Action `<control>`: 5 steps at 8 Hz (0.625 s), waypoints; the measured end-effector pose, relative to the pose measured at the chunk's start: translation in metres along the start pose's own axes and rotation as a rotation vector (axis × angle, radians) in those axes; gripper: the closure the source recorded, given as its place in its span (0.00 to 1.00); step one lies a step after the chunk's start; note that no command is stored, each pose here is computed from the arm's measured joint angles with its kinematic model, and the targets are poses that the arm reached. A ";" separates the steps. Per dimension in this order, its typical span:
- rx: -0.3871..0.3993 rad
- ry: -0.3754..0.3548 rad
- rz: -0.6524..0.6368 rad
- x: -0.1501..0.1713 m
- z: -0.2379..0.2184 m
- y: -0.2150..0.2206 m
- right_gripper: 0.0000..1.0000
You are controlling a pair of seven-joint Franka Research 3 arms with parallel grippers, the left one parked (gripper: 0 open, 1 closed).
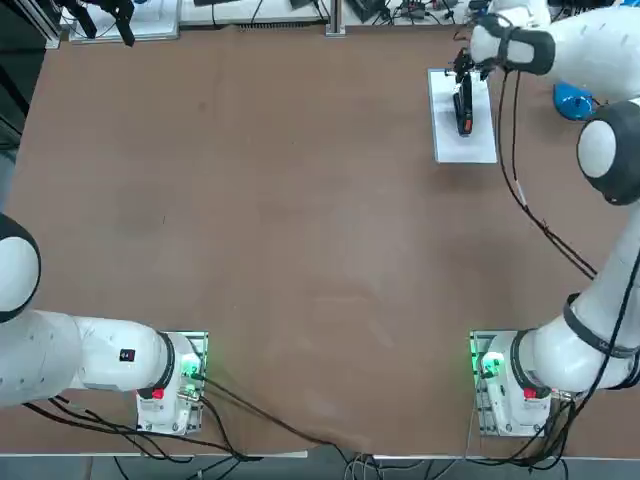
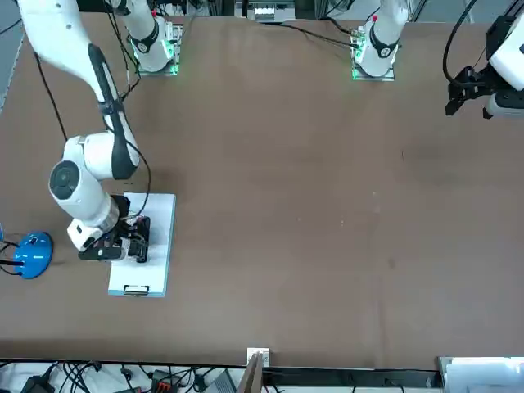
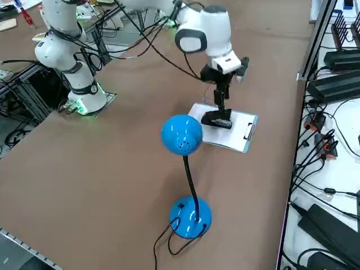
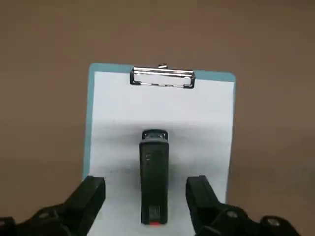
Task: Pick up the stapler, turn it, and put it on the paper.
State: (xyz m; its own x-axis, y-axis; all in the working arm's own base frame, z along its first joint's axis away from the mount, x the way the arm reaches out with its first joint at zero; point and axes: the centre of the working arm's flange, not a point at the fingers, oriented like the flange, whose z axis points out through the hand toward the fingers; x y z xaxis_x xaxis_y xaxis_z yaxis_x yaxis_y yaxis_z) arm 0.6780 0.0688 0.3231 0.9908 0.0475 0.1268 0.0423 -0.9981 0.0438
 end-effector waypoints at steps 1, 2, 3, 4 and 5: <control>-0.003 -0.021 0.001 0.005 -0.033 0.000 0.00; -0.007 -0.045 0.006 0.008 -0.069 0.003 0.00; -0.011 -0.049 0.016 0.010 -0.109 0.009 0.00; -0.014 -0.037 0.033 0.008 -0.149 0.020 0.00; -0.008 -0.036 0.051 -0.001 -0.185 0.030 0.00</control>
State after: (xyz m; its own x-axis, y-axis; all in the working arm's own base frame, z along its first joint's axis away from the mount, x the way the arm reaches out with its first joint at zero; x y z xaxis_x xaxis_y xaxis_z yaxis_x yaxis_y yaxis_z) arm 0.6542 0.0461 0.5072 0.9956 -0.0054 0.0932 -0.0097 -0.9989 0.0463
